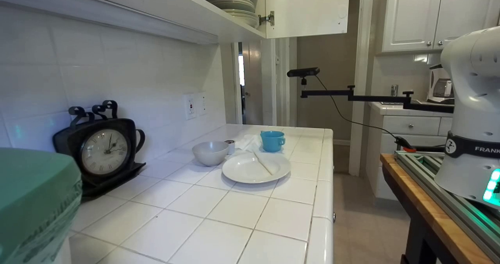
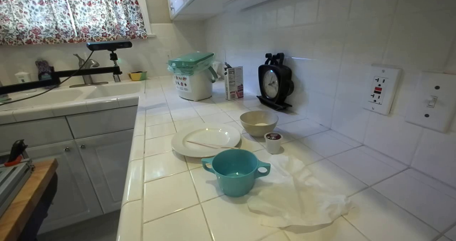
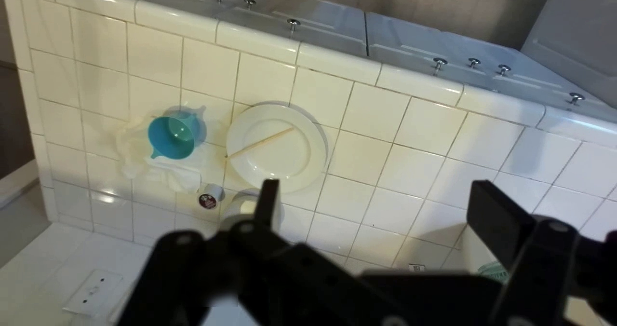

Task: Close the left upper cabinet door.

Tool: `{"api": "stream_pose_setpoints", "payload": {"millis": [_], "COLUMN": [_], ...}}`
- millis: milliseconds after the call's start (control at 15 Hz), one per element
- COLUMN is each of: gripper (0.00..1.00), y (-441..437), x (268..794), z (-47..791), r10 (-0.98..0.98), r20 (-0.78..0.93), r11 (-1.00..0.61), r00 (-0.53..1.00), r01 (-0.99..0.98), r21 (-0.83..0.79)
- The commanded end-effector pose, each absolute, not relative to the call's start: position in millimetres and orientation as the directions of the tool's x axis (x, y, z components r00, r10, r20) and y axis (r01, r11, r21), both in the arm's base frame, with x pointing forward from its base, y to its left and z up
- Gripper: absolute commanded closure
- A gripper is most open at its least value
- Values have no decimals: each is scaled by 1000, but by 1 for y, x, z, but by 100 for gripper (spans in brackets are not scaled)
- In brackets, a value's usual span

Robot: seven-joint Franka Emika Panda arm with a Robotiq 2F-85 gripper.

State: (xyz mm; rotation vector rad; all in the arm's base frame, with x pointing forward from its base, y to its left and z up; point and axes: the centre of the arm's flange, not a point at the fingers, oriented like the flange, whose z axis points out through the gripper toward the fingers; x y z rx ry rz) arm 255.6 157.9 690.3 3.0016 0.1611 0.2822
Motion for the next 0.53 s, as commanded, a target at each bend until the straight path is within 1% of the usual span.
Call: {"api": "stream_pose_setpoints", "payload": {"millis": [0,467], "gripper": [0,0], "y": [175,192], "x": [263,275], "z": [705,711], "r10": [104,137], "r20": [174,159], "r11": [-990,-990], "r00": [979,978], "r01": [85,130], "r21": [111,52]}}
